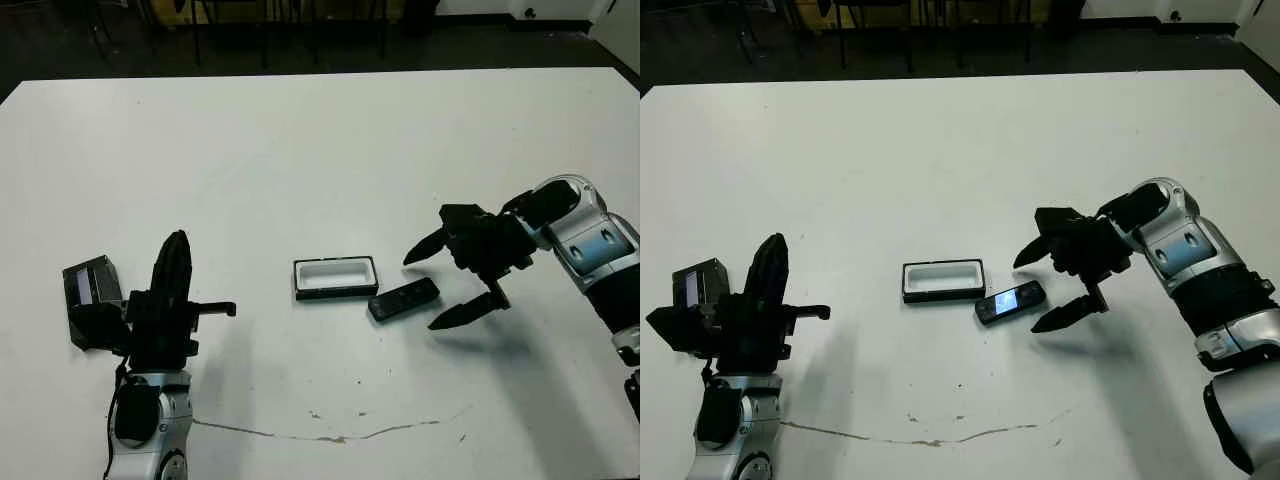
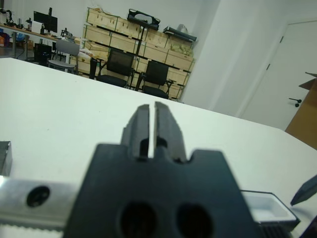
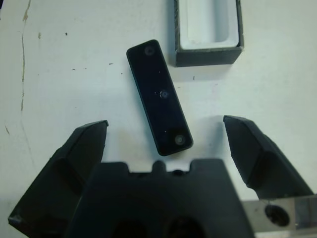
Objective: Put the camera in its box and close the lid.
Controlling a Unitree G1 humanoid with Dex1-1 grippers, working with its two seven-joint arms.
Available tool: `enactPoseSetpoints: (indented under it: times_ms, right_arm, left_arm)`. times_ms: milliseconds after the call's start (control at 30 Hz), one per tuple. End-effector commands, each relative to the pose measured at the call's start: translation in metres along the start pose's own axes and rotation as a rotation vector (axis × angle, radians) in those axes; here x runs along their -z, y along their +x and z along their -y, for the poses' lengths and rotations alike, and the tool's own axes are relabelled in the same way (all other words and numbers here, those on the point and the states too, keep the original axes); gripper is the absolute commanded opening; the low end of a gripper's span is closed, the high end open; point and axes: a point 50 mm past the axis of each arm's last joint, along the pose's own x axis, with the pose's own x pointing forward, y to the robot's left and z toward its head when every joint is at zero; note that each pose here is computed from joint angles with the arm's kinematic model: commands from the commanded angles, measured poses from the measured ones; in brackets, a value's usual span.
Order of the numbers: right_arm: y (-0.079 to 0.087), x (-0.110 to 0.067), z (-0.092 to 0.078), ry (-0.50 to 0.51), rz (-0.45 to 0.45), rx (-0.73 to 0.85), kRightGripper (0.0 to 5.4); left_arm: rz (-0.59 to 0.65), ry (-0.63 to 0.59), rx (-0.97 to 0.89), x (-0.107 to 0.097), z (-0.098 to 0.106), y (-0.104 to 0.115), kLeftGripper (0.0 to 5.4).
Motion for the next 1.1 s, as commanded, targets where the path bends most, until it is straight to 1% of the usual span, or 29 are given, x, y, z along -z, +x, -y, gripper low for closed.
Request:
enactPoseSetpoints:
  times_ms: [33,133,267,467,533,633,700,800,867,967,1033,1100]
  right_arm:
    - [0.005,0.004,-0.003,0.026,0.0,-0.017,5.39]
    - [0.006,0.007,-0.005,0.059,0.0,0.005,5.39]
    - [0.006,0.008,-0.009,0.073,-0.004,0.034,4.94]
    - [0.006,0.009,-0.014,0.094,-0.011,0.062,3.85]
    - [0.007,0.009,-0.015,0.079,-0.012,0.065,3.47]
    - [0.008,0.011,-0.015,0.09,-0.017,0.052,2.93]
    - [0.007,0.01,-0.015,0.077,-0.033,0.052,2.56]
    - [0.0,0.003,-0.019,0.052,-0.059,0.044,2.01]
    - [-0.004,0.0,-0.021,0.052,-0.062,0.039,1.64]
    - [-0.01,0.003,-0.025,0.076,-0.088,0.072,1.12]
    - [-0.012,0.005,-0.027,0.076,-0.08,0.087,0.75]
    - [-0.013,0.005,-0.03,0.07,-0.109,0.113,0.46]
  left_arm:
    - [-0.041,0.011,-0.019,0.006,-0.004,-0.007,0.0]
    - [-0.046,0.013,-0.019,0.006,-0.004,-0.007,0.0]
    - [-0.047,0.013,-0.02,0.006,-0.004,-0.007,0.0]
    - [-0.046,0.011,-0.028,0.006,-0.004,-0.007,0.0]
    - [-0.045,0.018,-0.023,0.006,-0.004,-0.007,0.0]
    - [-0.044,0.014,-0.024,0.006,-0.004,-0.006,0.0]
    - [-0.04,0.012,-0.022,0.006,-0.004,-0.006,0.0]
    - [-0.038,0.01,-0.021,0.005,-0.005,-0.006,0.0]
    - [-0.038,0.005,-0.023,0.005,-0.005,-0.007,0.0]
    - [-0.038,0.008,-0.028,0.005,-0.006,-0.007,0.0]
    - [-0.035,0.017,-0.024,0.005,-0.006,-0.007,0.0]
    - [-0.034,0.023,-0.021,0.004,-0.007,-0.007,0.0]
